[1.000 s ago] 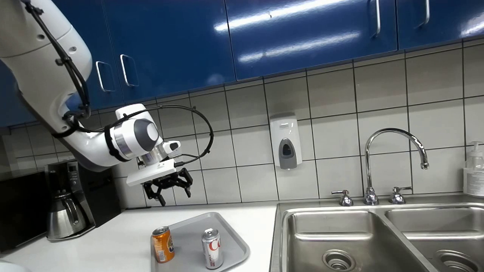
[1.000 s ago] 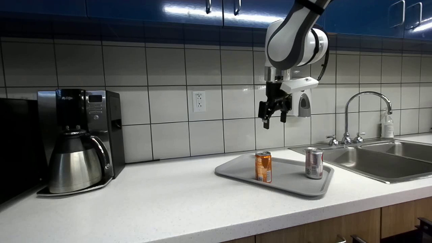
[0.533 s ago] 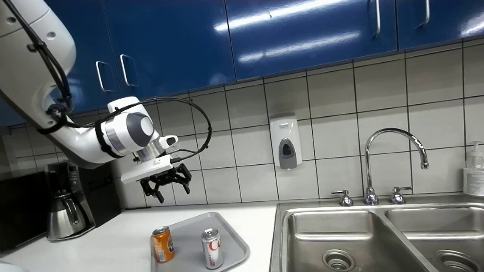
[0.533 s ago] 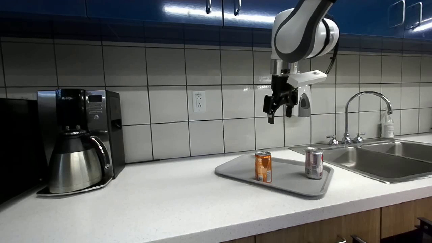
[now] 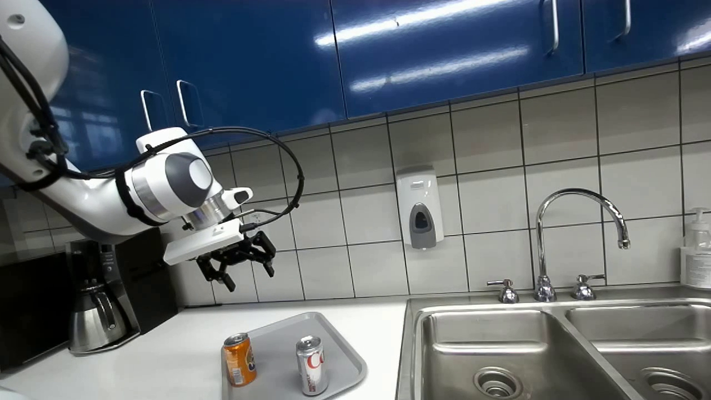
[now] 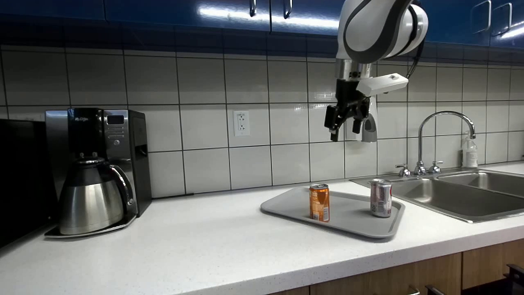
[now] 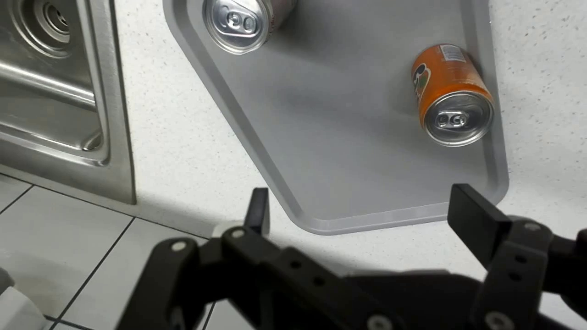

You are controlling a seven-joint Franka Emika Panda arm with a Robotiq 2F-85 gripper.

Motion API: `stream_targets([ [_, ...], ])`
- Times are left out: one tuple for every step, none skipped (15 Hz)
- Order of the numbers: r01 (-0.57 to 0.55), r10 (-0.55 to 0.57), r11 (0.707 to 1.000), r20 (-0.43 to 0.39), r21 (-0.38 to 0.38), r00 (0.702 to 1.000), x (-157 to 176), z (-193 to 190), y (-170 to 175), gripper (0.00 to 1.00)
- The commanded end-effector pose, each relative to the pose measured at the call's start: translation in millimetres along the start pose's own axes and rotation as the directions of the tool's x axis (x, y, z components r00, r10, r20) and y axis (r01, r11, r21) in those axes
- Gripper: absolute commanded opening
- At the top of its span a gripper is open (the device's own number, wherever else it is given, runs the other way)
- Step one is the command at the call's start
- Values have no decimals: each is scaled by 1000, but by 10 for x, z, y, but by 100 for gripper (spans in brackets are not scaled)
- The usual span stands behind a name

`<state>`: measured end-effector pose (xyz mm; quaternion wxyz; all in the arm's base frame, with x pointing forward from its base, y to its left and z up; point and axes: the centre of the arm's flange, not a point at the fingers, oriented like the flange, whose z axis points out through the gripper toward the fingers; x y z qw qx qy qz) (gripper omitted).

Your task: Put the cans onto the tray

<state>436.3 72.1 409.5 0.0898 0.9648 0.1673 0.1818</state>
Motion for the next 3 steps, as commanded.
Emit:
stream_targets([
  [-4,4,1000,-2,-2,1000,-19,-19,-1,100],
  [-5,5,1000,-4,-4,1000,-33,-33,-2,100],
  [-6,6,1000,-5,-5,1000,-42,-40,-5,100],
])
